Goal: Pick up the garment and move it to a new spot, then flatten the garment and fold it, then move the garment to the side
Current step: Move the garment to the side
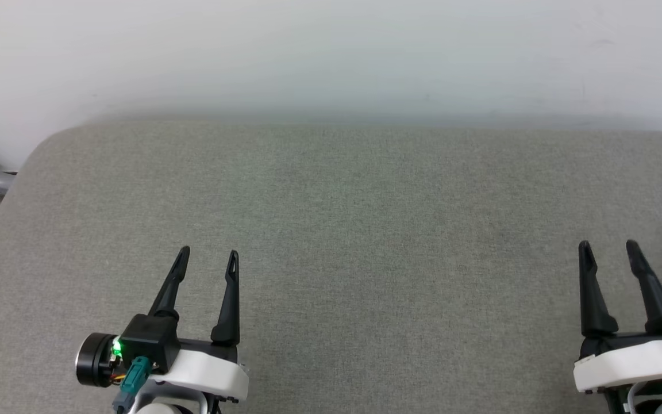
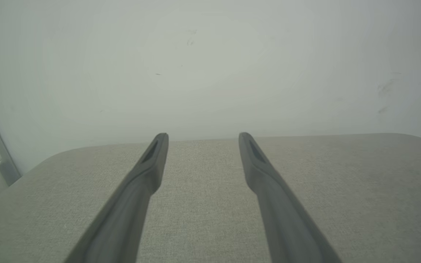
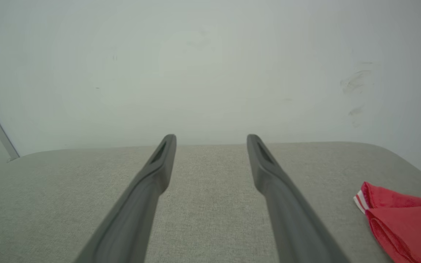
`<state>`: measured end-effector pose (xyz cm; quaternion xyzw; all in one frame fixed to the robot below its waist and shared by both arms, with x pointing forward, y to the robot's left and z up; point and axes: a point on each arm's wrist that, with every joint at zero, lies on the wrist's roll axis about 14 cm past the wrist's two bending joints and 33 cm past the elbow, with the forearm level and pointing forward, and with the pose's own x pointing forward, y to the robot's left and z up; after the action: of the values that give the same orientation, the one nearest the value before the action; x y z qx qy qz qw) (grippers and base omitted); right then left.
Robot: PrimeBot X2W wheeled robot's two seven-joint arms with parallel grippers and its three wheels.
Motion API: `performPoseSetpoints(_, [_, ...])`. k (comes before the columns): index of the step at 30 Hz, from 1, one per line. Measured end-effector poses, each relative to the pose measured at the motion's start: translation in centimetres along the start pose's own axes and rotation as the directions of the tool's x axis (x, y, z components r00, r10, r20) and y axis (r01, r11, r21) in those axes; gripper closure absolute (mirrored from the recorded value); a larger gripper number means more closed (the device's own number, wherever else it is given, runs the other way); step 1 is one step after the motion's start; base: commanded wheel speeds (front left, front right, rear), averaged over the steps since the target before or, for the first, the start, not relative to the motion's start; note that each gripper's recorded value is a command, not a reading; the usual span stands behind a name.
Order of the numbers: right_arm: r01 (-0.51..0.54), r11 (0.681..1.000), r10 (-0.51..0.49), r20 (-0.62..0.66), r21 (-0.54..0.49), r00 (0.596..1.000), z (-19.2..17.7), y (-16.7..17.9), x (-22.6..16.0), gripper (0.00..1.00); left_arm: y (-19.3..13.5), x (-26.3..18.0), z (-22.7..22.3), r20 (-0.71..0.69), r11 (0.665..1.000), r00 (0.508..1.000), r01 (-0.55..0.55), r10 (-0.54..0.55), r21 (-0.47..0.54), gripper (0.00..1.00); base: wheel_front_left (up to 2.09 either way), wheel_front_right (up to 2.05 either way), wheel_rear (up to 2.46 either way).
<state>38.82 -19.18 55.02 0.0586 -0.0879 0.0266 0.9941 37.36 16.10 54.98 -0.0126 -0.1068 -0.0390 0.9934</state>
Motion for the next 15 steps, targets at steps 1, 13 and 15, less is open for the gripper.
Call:
performPoseSetpoints(1, [0.002, 1.000, -0.002, -0.006, 0.009, 1.000, -0.4, 0.0, -0.2, 0.00, 0.0, -0.2, -0.1, -0.004, 1.000, 1.000, -0.002, 0.002, -0.001, 0.00, 0.00, 0.00, 0.00])
performPoseSetpoints(13, [0.002, 1.000, -0.002, -0.058, 0.015, 0.998, -2.8, 0.4, -1.4, 0.00, 0.2, -1.0, -0.6, -0.022, 0.999, 1.000, -0.010, 0.010, -0.033, 0.00, 0.00, 0.00, 0.00])
performPoseSetpoints(15, [0.002, 1.000, -0.001, -0.058, 0.013, 0.998, -2.8, 0.4, -1.3, 0.00, 0.2, -1.0, -0.6, -0.022, 0.999, 1.000, -0.012, 0.011, -0.034, 0.00, 0.00, 0.00, 0.00])
